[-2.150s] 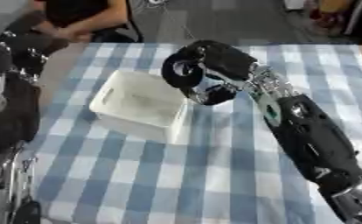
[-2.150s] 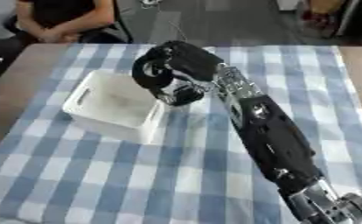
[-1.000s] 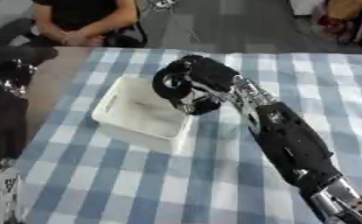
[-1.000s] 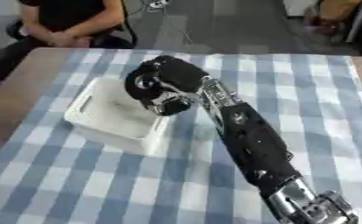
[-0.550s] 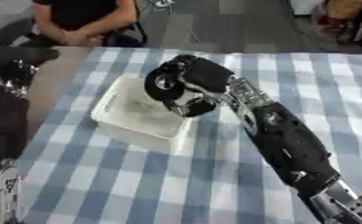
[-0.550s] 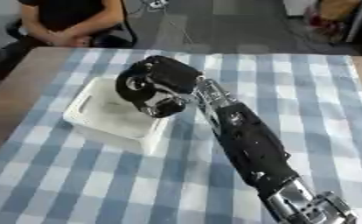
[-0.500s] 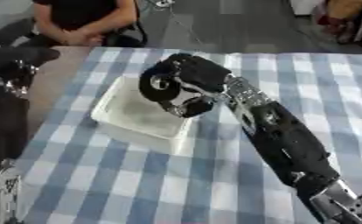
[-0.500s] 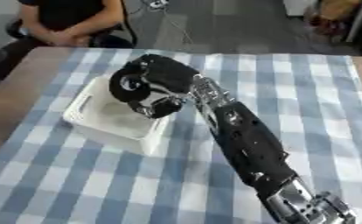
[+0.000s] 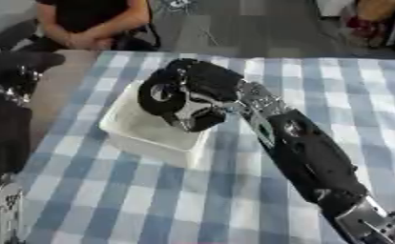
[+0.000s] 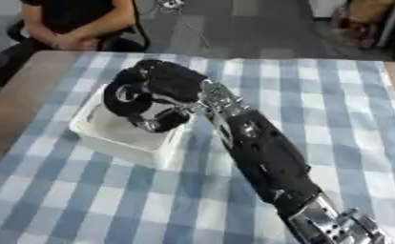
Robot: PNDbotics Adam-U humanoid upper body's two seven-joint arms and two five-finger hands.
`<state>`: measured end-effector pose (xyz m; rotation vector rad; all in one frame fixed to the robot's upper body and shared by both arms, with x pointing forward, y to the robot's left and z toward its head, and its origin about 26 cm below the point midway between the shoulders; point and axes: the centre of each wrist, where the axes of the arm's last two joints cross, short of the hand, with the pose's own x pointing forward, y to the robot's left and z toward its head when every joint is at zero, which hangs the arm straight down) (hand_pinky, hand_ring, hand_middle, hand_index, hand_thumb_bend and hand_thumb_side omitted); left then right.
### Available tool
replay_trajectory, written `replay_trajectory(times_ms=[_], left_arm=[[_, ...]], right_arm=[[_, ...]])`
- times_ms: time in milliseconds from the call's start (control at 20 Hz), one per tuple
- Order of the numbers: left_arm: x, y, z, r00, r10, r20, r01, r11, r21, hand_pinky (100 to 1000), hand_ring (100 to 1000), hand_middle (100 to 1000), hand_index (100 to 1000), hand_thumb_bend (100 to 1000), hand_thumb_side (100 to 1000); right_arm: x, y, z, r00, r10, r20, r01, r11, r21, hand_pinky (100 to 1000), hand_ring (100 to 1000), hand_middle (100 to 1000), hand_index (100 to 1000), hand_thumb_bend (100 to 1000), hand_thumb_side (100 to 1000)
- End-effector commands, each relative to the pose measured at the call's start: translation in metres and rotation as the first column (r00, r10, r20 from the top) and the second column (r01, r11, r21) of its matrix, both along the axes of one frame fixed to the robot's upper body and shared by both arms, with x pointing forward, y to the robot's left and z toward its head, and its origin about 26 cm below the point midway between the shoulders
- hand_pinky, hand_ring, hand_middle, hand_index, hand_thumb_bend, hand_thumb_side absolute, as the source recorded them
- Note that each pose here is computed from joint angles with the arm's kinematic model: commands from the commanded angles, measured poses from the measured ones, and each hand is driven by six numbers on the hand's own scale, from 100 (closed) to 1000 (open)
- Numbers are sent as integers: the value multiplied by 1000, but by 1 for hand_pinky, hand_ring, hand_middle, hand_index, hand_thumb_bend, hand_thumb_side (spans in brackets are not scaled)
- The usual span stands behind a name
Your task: Pick up objects on the table and place them in the box.
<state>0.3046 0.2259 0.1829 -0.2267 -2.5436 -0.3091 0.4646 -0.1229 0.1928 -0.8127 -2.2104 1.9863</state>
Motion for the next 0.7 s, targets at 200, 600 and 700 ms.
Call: replay_trajectory(times_ms=[200, 600, 700], left_arm=[[-2, -1, 7, 999, -11, 33, 11, 1000, 2, 852, 683, 866, 713, 100, 876], [-2, -1, 7, 999, -10, 33, 10, 1000, 2, 851, 683, 866, 713, 100, 875], [-2, -1, 7, 999, -10, 33, 10, 1000, 2, 851, 683, 866, 713, 100, 875]], right_arm=[[1, -1, 12, 1000, 5, 8, -5, 1000, -6, 879, 802, 856, 834, 246, 853], [1, -3, 11, 1000, -3, 0, 3, 1000, -11, 881, 803, 857, 828, 235, 854], [1, -3, 11, 1000, -4, -1, 4, 1000, -11, 881, 804, 856, 826, 231, 854]])
